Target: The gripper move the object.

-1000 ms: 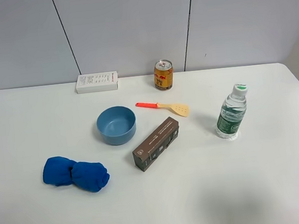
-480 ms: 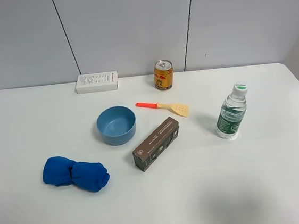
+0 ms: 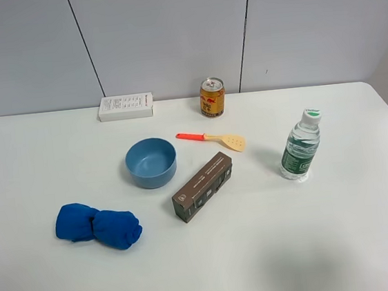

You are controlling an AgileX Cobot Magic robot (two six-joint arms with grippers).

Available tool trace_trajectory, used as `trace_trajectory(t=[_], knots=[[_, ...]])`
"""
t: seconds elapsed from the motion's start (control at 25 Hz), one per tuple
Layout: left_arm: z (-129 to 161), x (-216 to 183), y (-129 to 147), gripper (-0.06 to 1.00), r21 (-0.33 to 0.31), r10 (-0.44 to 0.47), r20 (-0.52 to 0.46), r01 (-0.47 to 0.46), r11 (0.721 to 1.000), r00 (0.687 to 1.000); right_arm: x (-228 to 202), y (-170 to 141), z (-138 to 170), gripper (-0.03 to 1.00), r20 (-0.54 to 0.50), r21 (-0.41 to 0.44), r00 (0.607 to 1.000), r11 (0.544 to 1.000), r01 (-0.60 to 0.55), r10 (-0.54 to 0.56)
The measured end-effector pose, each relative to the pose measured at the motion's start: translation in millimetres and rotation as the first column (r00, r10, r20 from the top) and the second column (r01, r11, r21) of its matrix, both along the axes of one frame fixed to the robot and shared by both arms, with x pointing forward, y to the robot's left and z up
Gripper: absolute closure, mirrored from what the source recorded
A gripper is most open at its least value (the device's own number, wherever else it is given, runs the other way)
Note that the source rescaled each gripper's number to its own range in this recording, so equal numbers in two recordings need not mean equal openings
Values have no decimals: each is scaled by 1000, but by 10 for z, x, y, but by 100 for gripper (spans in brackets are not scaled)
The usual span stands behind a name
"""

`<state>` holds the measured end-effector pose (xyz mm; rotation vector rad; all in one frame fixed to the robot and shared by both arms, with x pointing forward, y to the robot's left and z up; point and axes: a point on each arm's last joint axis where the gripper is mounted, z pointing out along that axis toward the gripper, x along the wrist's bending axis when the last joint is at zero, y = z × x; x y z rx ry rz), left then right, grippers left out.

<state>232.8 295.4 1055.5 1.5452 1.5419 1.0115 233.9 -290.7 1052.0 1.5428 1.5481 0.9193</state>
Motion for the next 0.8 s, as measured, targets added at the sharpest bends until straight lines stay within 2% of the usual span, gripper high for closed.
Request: trace_trajectory(t=[0.28,0.8], knots=[[0,0,0,-6,0,0,0,0,1000,1000,-4,-4,0,23,0,-2,999,999,-41,41],[0,0,0,-6,0,0,0,0,1000,1000,-4,-4,0,23,0,-2,999,999,-43,43]])
